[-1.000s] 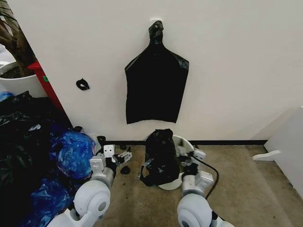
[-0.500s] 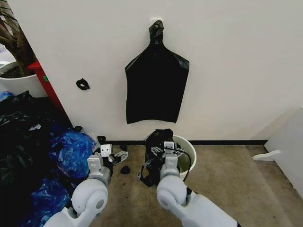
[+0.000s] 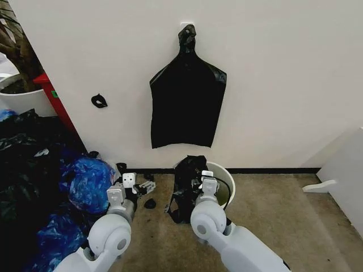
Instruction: Place the garbage bag over the trash bin.
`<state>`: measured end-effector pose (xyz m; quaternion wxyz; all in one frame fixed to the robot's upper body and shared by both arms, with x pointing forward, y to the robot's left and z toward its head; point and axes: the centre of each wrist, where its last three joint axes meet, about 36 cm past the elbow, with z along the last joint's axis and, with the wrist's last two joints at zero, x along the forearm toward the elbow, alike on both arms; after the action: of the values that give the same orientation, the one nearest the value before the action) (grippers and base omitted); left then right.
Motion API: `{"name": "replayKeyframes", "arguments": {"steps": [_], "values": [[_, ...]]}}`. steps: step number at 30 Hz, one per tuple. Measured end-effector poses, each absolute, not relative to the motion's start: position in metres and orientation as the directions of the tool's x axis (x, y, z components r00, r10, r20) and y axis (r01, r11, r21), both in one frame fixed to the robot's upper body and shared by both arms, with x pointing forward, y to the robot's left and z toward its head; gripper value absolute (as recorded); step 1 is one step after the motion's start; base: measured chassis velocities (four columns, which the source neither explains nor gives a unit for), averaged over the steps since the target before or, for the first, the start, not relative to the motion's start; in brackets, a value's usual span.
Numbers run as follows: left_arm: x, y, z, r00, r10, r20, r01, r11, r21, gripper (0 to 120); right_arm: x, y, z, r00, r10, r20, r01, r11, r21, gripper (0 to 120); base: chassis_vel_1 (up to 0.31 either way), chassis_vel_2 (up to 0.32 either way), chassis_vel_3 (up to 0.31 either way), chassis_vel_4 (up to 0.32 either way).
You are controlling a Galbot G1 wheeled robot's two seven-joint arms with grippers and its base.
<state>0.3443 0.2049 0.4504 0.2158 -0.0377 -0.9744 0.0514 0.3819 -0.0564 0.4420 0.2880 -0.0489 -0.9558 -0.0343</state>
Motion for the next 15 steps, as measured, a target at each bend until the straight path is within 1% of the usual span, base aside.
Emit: {"name": "replayKeyframes", "arguments": {"steps": [1, 2, 3, 4, 5, 6, 7, 8, 9, 10, 11, 14, 15], "values": [[0.345, 0.206, 0.449, -0.901, 0.114, 0.418, 0.068, 0.99, -0.123, 100, 0.382, -0.058, 0.441, -0.83, 0.073, 0.553, 0.111, 0.993, 0.035, 38, 0.0, 0.0, 0.0, 0.0], [0.346, 0.207, 0.448, -0.895, 0.145, 0.421, 0.093, 0.986, -0.14, 100, 0.381, -0.06, 0.439, -0.833, 0.073, 0.549, 0.107, 0.994, 0.029, 31, 0.0, 0.0, 0.0, 0.0], [0.347, 0.208, 0.447, -0.892, 0.161, 0.423, 0.105, 0.983, -0.152, 100, 0.381, -0.061, 0.438, -0.834, 0.074, 0.547, 0.105, 0.994, 0.025, 29, 0.0, 0.0, 0.0, 0.0], [0.352, 0.21, 0.445, -0.883, 0.211, 0.42, 0.141, 0.971, -0.192, 100, 0.38, -0.064, 0.435, -0.839, 0.077, 0.539, 0.099, 0.995, 0.013, 23, 0.0, 0.0, 0.0, 0.0], [0.354, 0.211, 0.444, -0.881, 0.227, 0.416, 0.153, 0.967, -0.204, 100, 0.379, -0.066, 0.434, -0.841, 0.078, 0.535, 0.097, 0.995, 0.007, 21, 0.0, 0.0, 0.0, 0.0], [0.36, 0.213, 0.441, -0.873, 0.279, 0.4, 0.192, 0.951, -0.244, 100, 0.378, -0.068, 0.432, -0.845, 0.082, 0.529, 0.094, 0.996, -0.004, 16, 0.0, 0.0, 0.0, 0.0], [0.36, 0.213, 0.441, -0.873, 0.279, 0.4, 0.192, 0.951, -0.244, 100, 0.378, -0.068, 0.432, -0.845, 0.082, 0.529, 0.094, 0.996, -0.004, 16, 0.0, 0.0, 0.0, 0.0], [0.368, 0.215, 0.437, -0.862, 0.333, 0.383, 0.235, 0.93, -0.281, 100, 0.377, -0.071, 0.43, -0.847, 0.086, 0.524, 0.091, 0.996, -0.016, 10, 0.0, 0.0, 0.0, 0.0], [0.372, 0.215, 0.437, -0.857, 0.354, 0.375, 0.251, 0.922, -0.295, 100, 0.376, -0.072, 0.429, -0.849, 0.089, 0.521, 0.09, 0.996, -0.024, 10, 0.0, 0.0, 0.0, 0.0], [0.381, 0.216, 0.437, -0.85, 0.382, 0.363, 0.273, 0.908, -0.318, 100, 0.375, -0.075, 0.427, -0.854, 0.099, 0.511, 0.088, 0.995, -0.045, 3, 0.0, 0.0, 0.0, 0.0], [0.388, 0.216, 0.438, -0.847, 0.395, 0.355, 0.282, 0.901, -0.33, 100, 0.374, -0.077, 0.426, -0.86, 0.105, 0.5, 0.085, 0.994, -0.063, 0, 0.0, 0.0, 0.0, 0.0], [0.405, 0.215, 0.441, -0.826, 0.427, 0.369, 0.295, 0.884, -0.363, 100, 0.375, -0.085, 0.416, -0.889, 0.118, 0.442, 0.064, 0.989, -0.135, 0, 0.0, 0.0, 0.0, 0.0], [0.405, 0.215, 0.441, -0.826, 0.427, 0.369, 0.295, 0.884, -0.363, 100, 0.375, -0.085, 0.416, -0.889, 0.118, 0.442, 0.064, 0.989, -0.135, 0, 0.0, 0.0, 0.0, 0.0]]}}
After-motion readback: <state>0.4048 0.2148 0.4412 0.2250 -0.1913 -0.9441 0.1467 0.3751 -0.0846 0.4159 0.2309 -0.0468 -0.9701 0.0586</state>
